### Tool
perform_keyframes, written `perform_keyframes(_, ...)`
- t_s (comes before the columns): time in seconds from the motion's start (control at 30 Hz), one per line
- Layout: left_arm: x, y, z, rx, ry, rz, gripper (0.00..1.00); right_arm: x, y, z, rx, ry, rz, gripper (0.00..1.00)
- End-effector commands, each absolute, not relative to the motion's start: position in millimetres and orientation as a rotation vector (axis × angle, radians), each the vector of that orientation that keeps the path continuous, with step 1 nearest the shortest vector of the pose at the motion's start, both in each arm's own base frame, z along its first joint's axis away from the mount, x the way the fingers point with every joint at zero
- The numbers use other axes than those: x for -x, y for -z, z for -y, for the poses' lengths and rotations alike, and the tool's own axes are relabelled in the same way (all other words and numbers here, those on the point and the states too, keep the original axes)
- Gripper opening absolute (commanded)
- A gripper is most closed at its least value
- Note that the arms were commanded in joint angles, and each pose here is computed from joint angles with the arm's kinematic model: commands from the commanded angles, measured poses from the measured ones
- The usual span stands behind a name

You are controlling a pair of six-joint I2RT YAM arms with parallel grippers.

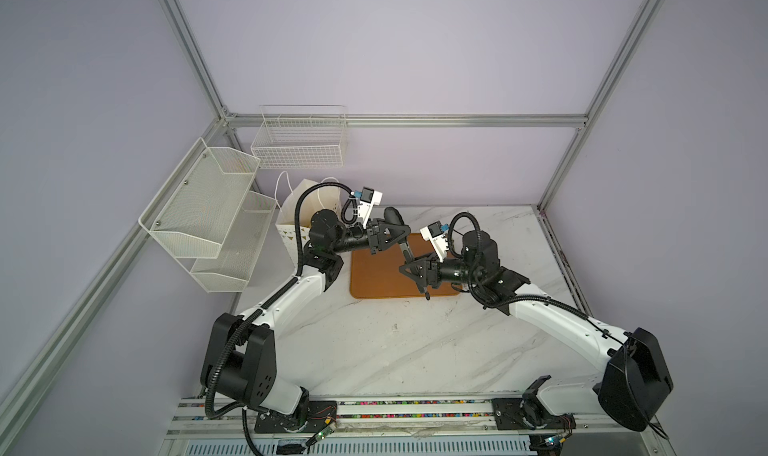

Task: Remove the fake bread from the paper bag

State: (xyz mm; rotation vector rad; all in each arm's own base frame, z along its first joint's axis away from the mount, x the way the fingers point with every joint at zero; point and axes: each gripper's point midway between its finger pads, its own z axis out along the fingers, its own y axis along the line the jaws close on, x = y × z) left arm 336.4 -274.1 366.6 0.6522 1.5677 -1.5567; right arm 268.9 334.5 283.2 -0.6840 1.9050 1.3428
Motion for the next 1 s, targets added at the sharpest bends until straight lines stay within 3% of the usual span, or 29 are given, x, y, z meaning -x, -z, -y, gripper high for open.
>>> perform_keyframes(0.0, -326, -406, 271, -0.717, 1.495, -1.446, 0.0, -267, -291, -337, 0.705, -1.34, -1.881, 0.42)
perform_keyframes(0.97, -335, -413, 270, -0.697, 1.474, -1.45, 0.0, -268, -264, -341, 0.713, -1.289, -1.952, 0.39)
